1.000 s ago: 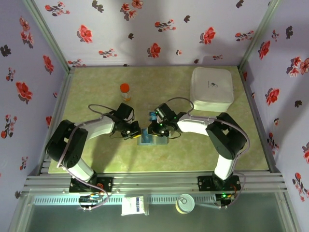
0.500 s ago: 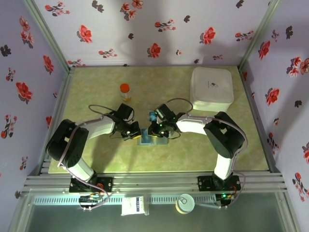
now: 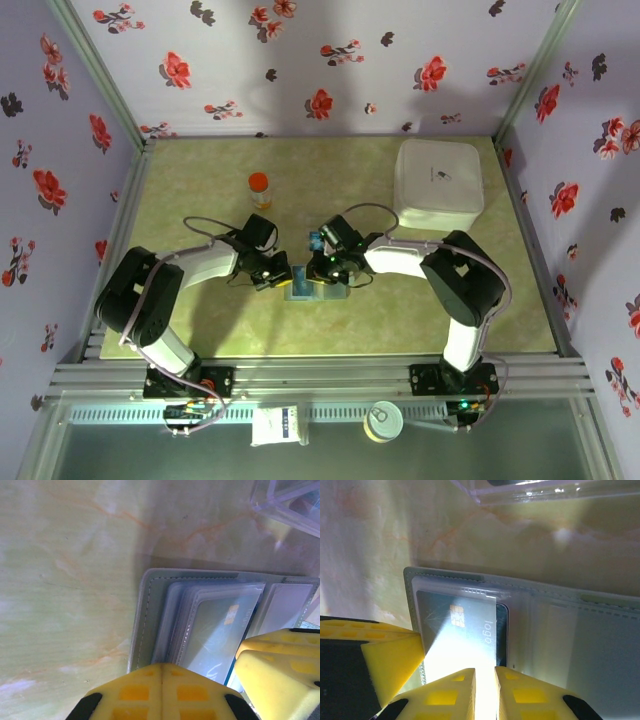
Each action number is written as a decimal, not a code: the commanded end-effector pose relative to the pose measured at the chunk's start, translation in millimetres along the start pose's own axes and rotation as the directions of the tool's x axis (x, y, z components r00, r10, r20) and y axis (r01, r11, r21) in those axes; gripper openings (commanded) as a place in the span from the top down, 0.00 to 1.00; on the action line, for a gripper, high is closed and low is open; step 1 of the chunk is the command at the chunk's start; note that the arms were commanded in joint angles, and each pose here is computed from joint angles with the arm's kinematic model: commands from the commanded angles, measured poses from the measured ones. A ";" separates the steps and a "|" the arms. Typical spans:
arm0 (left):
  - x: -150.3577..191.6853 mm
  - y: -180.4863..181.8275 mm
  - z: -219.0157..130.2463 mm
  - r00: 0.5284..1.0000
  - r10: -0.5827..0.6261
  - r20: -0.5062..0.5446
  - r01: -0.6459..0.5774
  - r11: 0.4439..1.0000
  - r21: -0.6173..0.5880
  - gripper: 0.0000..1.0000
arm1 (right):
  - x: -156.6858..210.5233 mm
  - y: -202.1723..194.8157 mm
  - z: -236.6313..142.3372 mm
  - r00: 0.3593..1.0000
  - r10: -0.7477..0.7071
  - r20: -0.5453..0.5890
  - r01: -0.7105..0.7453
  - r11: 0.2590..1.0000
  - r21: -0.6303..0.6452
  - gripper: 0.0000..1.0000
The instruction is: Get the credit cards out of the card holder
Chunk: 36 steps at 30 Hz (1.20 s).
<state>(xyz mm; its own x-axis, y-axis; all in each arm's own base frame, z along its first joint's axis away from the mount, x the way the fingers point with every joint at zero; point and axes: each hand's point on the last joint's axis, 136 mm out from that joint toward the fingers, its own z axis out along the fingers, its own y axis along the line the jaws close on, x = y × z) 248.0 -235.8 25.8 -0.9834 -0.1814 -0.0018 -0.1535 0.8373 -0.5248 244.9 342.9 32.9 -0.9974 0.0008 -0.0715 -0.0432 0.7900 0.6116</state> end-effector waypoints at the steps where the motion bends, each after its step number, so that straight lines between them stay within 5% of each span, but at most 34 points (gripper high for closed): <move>1: 5.4 8.7 2.1 1.000 0.000 -0.024 -0.001 1.000 -0.023 0.97 | 2.5 7.2 3.8 1.000 0.005 -0.017 -0.006 1.000 -0.017 0.82; 15: 5.3 7.5 -2.1 1.000 0.005 -0.016 -0.005 1.000 -0.022 0.97 | 2.2 -13.0 -9.8 1.000 -0.006 0.023 0.004 0.994 0.112 0.73; 36: 4.0 -30.5 -23.2 0.996 0.090 0.011 -0.090 0.996 0.008 0.98 | -3.1 -3.4 -28.9 0.997 -0.027 0.072 0.020 0.996 0.092 0.71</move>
<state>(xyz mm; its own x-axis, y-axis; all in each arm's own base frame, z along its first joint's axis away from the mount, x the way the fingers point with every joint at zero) 249.4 -245.3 54.9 -0.9881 -0.1478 -0.0436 -0.1015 0.8372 -0.5375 245.2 325.4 47.2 -0.9927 0.0243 -0.1182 -0.0441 0.8389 0.5425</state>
